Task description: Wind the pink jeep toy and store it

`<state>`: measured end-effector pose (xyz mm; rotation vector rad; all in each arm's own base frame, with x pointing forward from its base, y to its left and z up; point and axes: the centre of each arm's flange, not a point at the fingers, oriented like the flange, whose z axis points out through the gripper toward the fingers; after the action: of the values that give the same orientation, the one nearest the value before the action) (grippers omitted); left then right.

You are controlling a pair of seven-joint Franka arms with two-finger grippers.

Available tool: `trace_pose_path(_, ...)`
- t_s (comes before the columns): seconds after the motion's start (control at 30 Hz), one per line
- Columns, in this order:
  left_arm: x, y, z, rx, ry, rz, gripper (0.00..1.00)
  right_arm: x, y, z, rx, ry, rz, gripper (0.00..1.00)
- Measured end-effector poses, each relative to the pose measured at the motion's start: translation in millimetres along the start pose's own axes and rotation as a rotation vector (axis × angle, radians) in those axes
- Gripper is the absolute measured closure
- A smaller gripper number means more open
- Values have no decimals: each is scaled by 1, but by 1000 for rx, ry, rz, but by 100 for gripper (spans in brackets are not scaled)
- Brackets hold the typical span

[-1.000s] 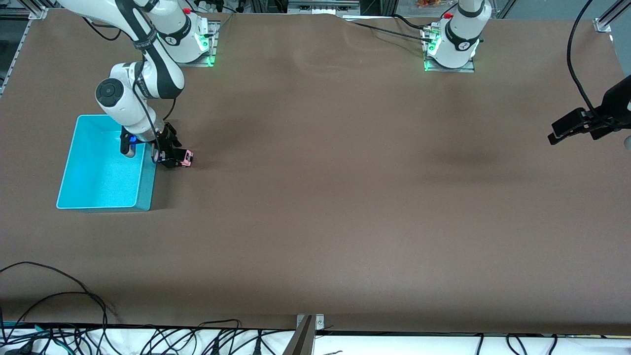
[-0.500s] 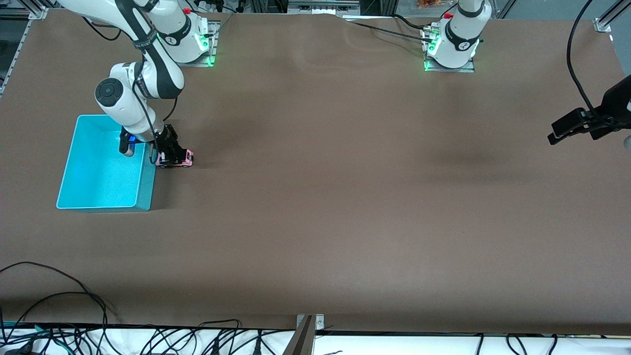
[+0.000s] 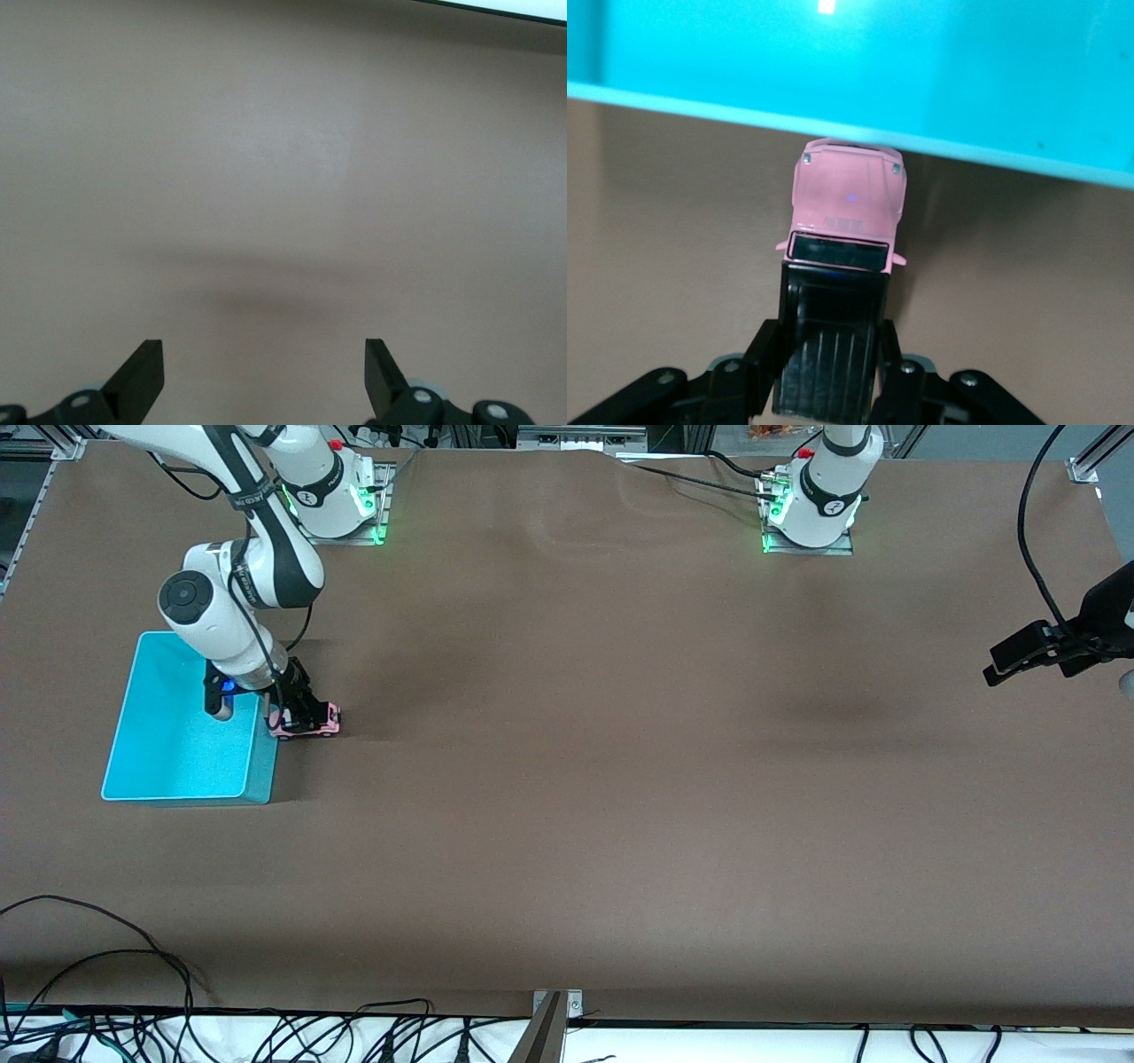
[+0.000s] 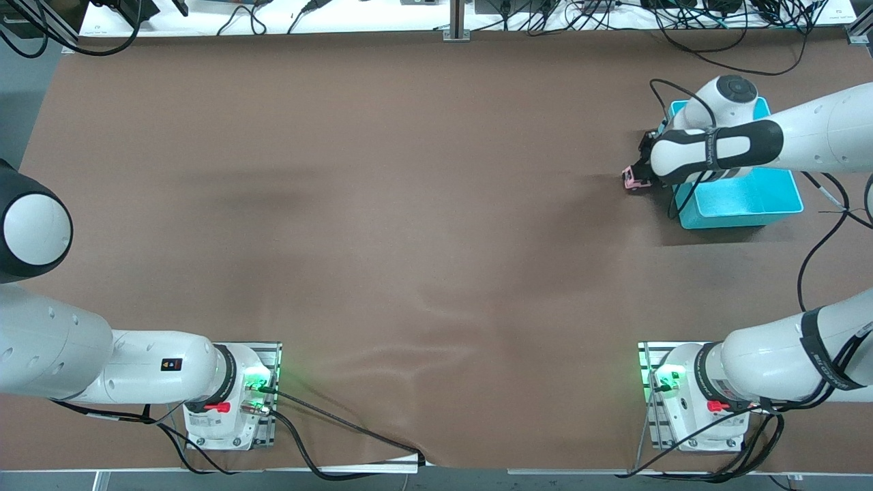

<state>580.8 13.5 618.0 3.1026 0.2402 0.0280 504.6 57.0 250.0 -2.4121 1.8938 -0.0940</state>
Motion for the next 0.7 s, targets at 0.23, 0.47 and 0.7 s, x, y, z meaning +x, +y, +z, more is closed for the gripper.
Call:
trace_pose_path(0.23,0,0,0,0,0,0,0,3,-22,-22,44,8,-8,52)
trace_pose_path(0.47,0,0,0,0,0,0,0,6,-41,-41,63,11,-8,52)
trace_pose_path(0.7,0,0,0,0,0,0,0,10,-67,-73,54,15,-49,52)
